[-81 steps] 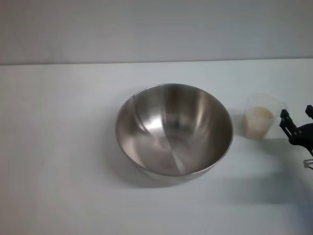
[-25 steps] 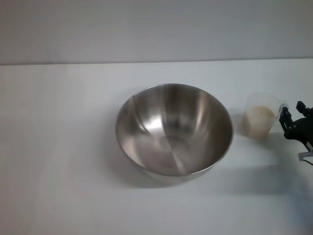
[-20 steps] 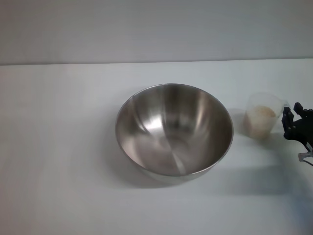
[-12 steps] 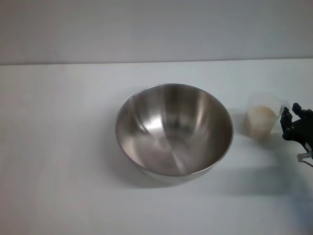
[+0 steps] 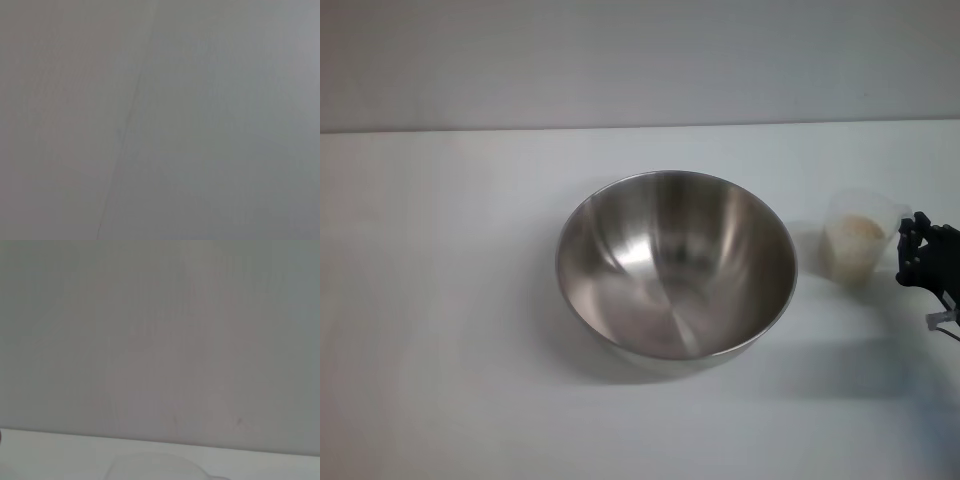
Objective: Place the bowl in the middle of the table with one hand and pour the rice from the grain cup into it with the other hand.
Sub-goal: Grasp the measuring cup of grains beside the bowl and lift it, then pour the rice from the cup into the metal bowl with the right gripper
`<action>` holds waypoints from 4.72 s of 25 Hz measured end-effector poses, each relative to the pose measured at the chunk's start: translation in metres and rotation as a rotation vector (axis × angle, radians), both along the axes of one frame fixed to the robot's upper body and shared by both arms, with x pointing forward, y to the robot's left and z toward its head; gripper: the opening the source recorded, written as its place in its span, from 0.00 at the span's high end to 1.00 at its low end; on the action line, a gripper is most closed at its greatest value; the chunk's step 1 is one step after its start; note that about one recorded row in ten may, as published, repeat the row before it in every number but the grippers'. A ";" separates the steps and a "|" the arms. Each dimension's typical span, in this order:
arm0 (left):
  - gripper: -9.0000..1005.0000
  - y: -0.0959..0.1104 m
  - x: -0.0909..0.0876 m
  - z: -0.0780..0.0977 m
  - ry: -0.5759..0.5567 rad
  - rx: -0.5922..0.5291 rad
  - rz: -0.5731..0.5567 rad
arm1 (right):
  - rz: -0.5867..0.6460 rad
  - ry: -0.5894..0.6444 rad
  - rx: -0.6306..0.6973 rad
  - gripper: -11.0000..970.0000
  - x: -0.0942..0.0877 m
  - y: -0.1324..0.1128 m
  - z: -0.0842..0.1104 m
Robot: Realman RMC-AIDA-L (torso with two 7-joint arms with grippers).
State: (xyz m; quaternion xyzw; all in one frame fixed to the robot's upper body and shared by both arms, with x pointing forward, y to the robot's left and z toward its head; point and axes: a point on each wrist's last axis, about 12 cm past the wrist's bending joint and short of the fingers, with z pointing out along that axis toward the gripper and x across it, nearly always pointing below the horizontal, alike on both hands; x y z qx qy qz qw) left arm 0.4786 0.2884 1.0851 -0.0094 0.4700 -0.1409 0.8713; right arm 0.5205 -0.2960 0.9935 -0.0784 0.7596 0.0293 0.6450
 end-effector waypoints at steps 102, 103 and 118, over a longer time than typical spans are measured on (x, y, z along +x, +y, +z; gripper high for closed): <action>0.82 -0.014 -0.002 -0.007 0.031 0.012 -0.074 | 0.331 -0.708 -0.794 0.98 0.031 0.085 0.069; 0.82 -0.014 -0.002 -0.007 0.031 0.010 -0.075 | 0.330 -0.718 -0.820 0.98 0.030 0.086 0.069; 0.82 -0.014 -0.005 -0.008 0.032 0.003 -0.084 | 0.365 -0.815 -1.175 0.98 0.025 0.100 0.063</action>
